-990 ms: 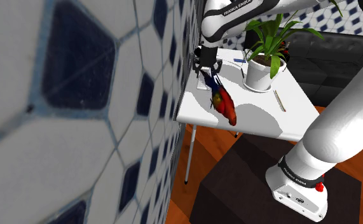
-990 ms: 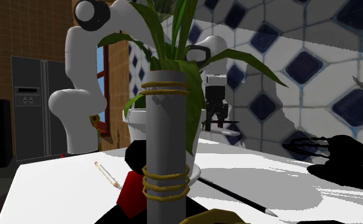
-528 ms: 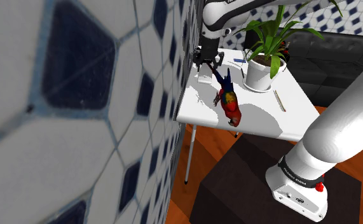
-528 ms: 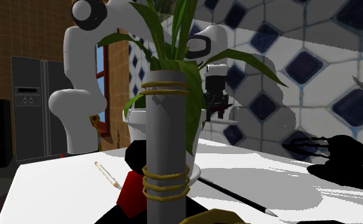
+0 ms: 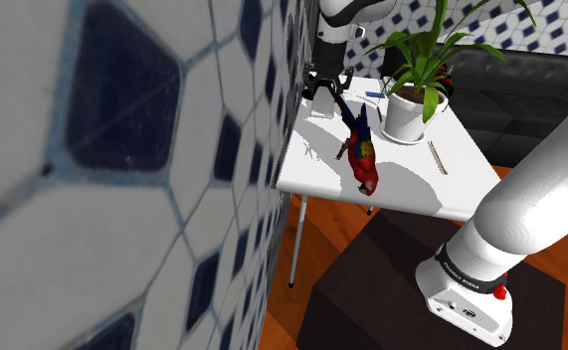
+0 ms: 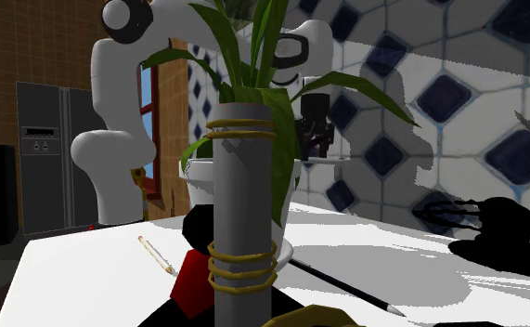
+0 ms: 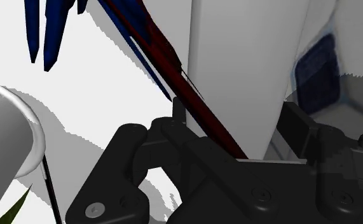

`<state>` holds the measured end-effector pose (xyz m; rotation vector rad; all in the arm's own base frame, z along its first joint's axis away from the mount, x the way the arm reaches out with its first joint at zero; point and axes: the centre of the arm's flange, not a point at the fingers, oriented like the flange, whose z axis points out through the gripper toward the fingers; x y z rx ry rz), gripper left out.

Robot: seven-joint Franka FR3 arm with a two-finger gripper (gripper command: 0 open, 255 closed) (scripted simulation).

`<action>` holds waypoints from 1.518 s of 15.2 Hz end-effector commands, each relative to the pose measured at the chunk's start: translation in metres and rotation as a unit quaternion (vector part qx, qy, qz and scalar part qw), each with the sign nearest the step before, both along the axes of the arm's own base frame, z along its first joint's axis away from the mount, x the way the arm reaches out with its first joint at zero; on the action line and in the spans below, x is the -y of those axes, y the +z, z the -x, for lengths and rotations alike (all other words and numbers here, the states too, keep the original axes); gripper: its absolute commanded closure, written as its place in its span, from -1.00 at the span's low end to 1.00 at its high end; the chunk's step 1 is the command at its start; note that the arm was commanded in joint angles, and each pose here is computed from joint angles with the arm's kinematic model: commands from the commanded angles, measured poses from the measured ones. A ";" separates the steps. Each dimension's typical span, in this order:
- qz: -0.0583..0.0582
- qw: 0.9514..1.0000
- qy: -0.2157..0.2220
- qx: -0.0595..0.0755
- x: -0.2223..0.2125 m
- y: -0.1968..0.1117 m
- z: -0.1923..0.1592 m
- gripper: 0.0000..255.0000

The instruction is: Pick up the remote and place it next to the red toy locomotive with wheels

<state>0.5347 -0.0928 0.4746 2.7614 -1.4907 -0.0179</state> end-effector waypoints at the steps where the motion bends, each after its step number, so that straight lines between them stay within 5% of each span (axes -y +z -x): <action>1: 0.000 1.000 0.000 0.000 0.000 0.011 0.001 1.00; 23: 0.000 1.000 0.000 0.000 0.000 0.124 0.001 1.00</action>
